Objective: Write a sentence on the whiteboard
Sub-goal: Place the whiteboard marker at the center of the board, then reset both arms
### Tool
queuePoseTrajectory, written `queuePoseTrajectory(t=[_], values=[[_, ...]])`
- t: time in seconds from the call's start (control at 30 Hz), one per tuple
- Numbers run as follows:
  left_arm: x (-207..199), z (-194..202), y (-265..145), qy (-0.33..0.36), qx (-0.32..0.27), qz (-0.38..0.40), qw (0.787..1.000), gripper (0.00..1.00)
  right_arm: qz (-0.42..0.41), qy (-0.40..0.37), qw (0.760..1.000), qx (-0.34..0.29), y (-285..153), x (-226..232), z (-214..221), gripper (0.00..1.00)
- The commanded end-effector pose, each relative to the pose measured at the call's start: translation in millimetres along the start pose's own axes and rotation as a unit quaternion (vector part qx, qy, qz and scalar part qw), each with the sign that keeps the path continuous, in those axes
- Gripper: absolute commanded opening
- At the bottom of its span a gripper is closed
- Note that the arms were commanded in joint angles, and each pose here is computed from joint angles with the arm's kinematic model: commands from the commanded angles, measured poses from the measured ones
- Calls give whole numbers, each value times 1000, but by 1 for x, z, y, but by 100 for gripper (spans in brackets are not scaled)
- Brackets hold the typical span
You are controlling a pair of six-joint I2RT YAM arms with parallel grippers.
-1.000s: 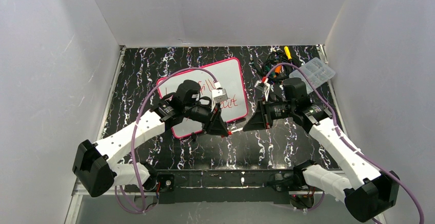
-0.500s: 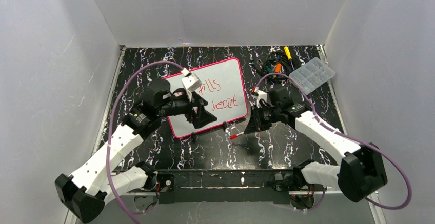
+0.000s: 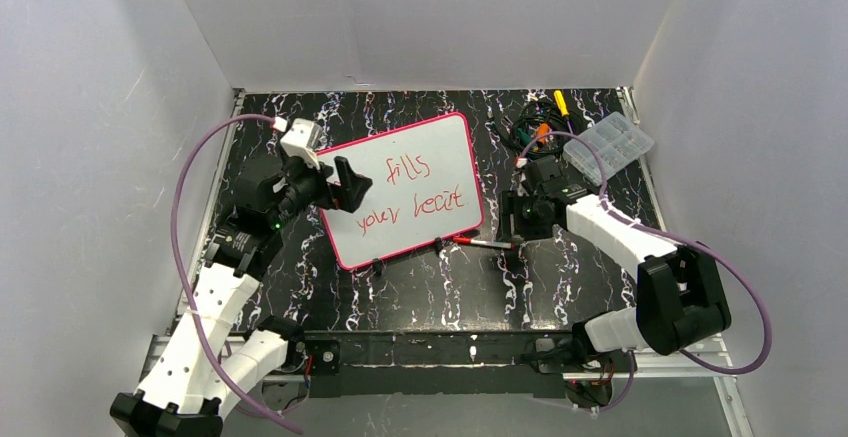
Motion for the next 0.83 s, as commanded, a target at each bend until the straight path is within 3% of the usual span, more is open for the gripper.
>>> queuePoseTrajectory(t=[0.0, 0.17, 0.37, 0.47, 0.6, 0.8], values=[[31, -21, -22, -26, -61, -144, 987, 98, 108, 16, 989, -104, -37, -17, -44, 98], [56, -27, -49, -25, -128, -264, 956, 98, 153, 23, 965, -211, -85, -25, -71, 99], [73, -19, -80, -12, -182, -346, 920, 98, 141, 15, 906, -398, -138, -30, -84, 99], [78, -8, -91, -4, -180, -371, 911, 98, 135, 4, 880, -455, -150, -33, -77, 99], [81, 1, -94, 3, -180, -370, 911, 98, 141, -2, 864, -484, -164, -37, -71, 99], [78, 3, -91, 8, -176, -353, 919, 98, 136, -9, 864, -484, -166, -36, -70, 99]])
Point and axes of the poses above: each gripper's point midway between its finger pads, its own y axis out along the fingers, its own x axis along the line the jaws close on, z = x × y, the point moved 7 cm from there along -y, back along the fingers, and after that the axes turned 5 degrees about -y, right-handed, at the moved point
